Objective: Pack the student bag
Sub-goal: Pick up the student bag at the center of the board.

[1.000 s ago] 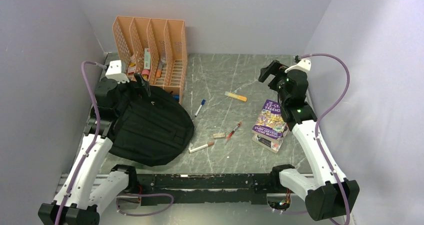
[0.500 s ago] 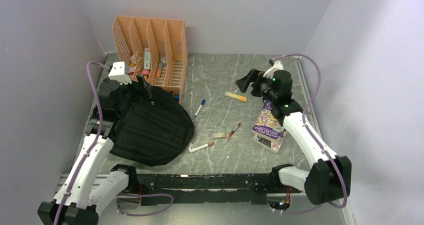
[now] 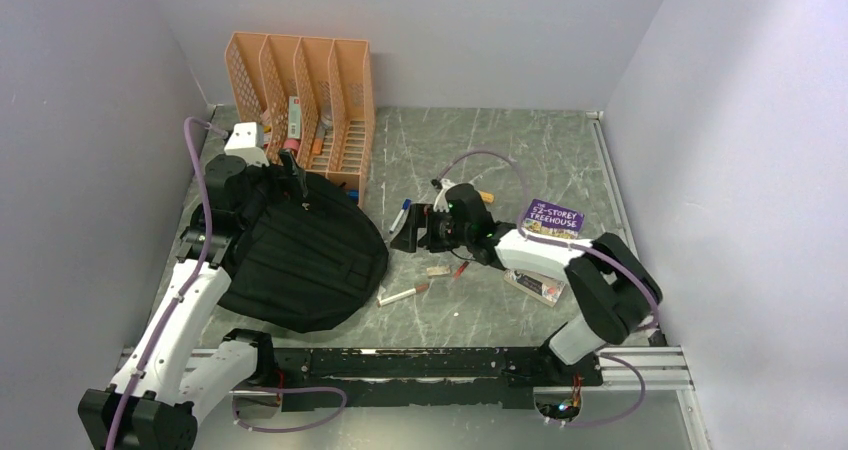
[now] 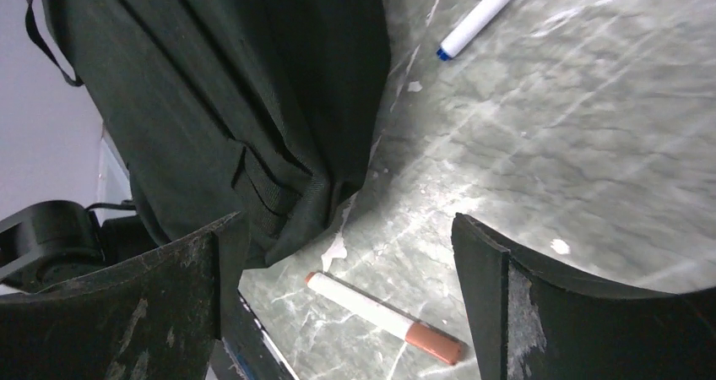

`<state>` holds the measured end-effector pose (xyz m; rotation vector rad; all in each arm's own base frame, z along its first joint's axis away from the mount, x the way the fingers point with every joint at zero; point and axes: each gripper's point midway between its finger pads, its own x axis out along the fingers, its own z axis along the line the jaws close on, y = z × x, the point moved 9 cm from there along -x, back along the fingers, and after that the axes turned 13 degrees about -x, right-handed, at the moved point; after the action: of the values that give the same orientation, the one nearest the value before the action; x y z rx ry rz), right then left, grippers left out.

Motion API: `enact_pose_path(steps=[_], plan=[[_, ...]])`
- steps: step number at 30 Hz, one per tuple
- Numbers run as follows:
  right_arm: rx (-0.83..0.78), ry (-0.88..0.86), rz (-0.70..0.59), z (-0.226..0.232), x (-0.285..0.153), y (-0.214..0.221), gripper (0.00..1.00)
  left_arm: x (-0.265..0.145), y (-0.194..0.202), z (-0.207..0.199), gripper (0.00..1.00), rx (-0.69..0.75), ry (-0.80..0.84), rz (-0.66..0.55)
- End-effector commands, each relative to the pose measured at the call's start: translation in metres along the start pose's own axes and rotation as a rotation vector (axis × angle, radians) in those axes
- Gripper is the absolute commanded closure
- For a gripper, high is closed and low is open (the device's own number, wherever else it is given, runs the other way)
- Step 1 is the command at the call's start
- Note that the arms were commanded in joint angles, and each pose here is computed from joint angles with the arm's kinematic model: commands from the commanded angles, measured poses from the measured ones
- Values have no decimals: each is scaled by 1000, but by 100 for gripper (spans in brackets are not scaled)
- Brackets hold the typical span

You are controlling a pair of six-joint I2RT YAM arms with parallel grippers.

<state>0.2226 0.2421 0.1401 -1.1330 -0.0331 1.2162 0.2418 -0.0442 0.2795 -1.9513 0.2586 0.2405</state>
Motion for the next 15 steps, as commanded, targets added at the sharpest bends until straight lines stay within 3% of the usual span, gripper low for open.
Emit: enact_pose_path(steps=[1, 15], plan=[[27, -109, -58, 14, 21, -9, 7, -2, -2, -6, 2, 10, 56, -17], [84, -186, 32, 9, 78, 7, 13, 8, 5, -8, 2, 14, 93, 27]])
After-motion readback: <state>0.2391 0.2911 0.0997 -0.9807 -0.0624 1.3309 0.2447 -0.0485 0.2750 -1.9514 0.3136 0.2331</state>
